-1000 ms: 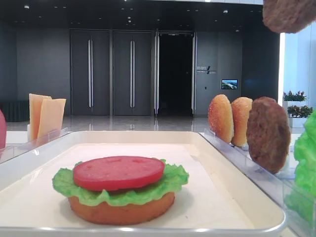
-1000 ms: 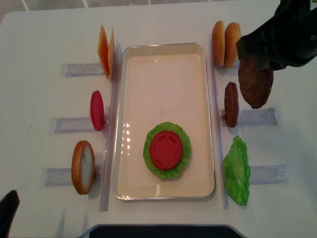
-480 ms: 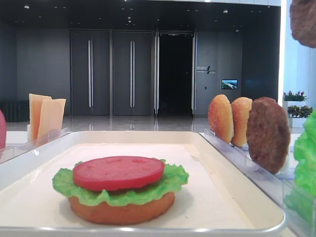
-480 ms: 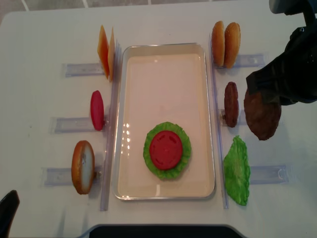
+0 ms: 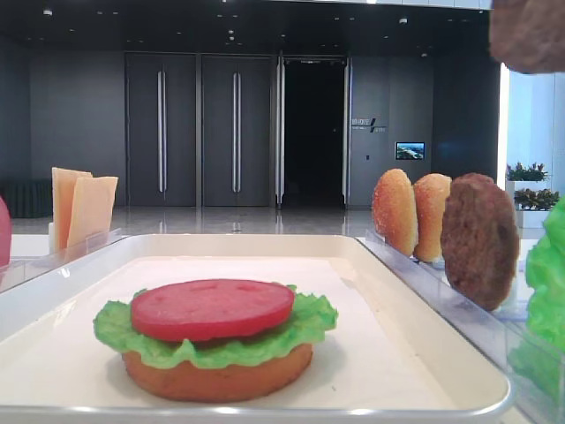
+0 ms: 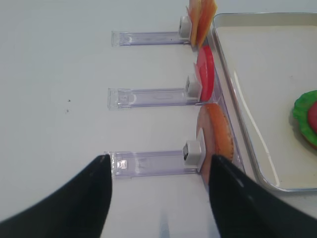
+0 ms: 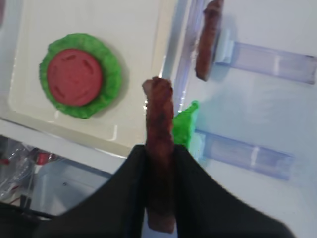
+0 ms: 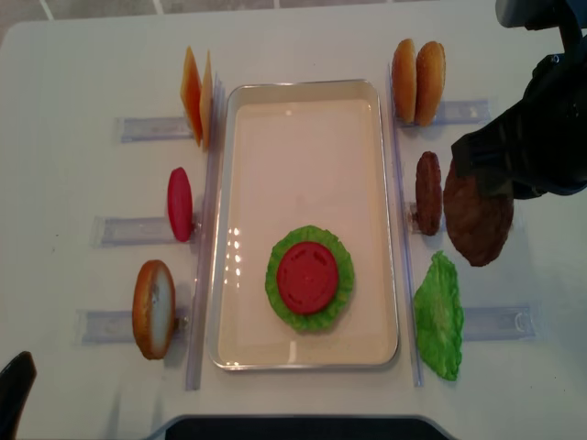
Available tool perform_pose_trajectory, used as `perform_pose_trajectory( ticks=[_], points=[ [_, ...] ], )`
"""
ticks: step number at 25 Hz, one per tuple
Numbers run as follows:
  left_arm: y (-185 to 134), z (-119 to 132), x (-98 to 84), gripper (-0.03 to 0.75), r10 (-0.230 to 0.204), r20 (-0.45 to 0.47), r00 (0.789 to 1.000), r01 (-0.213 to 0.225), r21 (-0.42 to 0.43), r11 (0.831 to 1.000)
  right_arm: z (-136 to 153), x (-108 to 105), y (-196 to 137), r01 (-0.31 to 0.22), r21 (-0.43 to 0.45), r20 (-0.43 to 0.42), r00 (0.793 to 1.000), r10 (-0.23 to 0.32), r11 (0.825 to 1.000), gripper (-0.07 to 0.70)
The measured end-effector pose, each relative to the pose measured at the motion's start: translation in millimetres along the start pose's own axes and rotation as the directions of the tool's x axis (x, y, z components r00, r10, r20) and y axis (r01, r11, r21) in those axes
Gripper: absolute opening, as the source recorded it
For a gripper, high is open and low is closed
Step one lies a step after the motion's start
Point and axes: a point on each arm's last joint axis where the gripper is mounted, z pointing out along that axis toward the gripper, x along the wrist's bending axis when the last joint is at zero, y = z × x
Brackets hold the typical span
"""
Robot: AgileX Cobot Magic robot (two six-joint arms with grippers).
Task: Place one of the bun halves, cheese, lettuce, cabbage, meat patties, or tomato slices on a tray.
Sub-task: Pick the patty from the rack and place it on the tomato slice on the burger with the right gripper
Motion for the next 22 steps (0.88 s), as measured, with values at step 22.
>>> perform_pose_trajectory(
  ticks=[22],
  points=[
    [0, 0, 0.0, 0.471, 0.000, 0.000, 1.000, 0.000, 0.000, 1.000, 7, 37, 8, -0.111, -0.096, -0.462, 0.885, 0.055, 0.989, 0.134]
  ],
)
